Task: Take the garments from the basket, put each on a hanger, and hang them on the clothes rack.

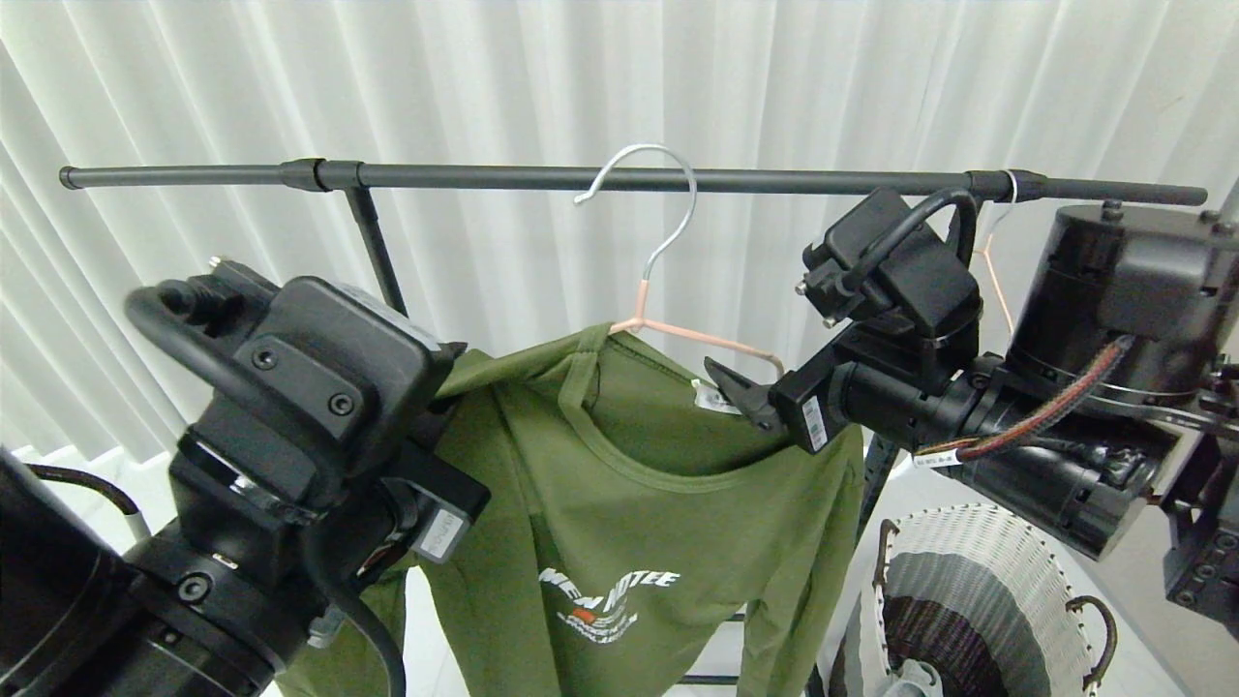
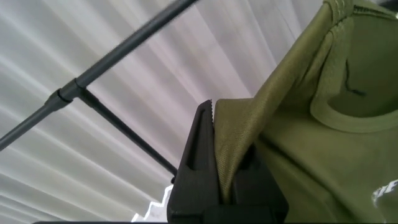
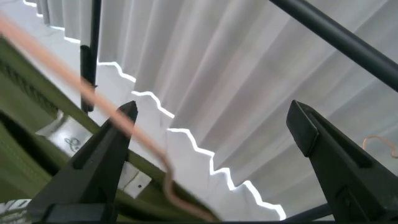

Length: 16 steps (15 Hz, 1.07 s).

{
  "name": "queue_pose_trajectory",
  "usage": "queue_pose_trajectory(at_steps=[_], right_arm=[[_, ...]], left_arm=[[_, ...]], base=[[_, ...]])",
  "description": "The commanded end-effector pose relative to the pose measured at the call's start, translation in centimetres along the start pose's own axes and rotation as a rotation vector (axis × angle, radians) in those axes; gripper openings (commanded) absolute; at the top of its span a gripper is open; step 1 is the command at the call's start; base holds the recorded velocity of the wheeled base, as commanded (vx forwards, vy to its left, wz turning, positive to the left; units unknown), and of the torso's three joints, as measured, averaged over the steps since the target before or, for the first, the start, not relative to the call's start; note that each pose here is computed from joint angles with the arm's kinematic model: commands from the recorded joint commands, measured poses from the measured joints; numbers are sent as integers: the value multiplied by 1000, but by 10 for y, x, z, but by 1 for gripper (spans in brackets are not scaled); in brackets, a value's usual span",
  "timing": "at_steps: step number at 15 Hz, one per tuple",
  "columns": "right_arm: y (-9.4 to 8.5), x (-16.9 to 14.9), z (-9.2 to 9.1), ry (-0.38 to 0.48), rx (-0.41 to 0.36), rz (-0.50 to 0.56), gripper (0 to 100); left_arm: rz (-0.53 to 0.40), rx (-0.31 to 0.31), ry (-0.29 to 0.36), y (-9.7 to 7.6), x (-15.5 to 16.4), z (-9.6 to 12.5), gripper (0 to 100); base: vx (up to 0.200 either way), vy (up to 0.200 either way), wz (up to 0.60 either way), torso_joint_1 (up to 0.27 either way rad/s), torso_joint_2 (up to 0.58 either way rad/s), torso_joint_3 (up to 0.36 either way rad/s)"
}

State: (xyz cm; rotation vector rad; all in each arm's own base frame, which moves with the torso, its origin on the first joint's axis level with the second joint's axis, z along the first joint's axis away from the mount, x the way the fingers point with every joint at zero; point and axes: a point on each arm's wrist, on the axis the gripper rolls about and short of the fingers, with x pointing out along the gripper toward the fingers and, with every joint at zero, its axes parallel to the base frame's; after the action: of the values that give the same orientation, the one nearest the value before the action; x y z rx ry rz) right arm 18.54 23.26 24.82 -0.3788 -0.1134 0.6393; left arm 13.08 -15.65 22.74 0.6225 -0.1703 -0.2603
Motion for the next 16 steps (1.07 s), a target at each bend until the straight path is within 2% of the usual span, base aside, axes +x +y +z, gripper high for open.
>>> queue_pose_trajectory(at_steps=[1,2,3,14,15,16], right_arm=[[2,2,-2,7,-2,5,100],[2,2,-2,7,-2,5,100],[2,2,-2,7,-2,5,0],[1,0,0,0,3,1,0],[0,-1,1,-2,2,-2,0],[0,-2,1,0,2,-11,0]], left_arm=[[-1,3,3,-1,0,-2,0],[-3,4,3,-2,0,-2,0],[-2,4,4,-2,0,-2,0],[-4,3,4,-2,-1,-3,0],[-6,5,6,-2,-1,-3,100],[-6,7,8,-2,-2,-4,100]], base=[[0,0,0,0,0,0],[0,0,0,0,0,0],[0,0,0,0,0,0],[0,0,0,0,0,0],[0,0,0,0,0,0],[0,0,0,0,0,0]])
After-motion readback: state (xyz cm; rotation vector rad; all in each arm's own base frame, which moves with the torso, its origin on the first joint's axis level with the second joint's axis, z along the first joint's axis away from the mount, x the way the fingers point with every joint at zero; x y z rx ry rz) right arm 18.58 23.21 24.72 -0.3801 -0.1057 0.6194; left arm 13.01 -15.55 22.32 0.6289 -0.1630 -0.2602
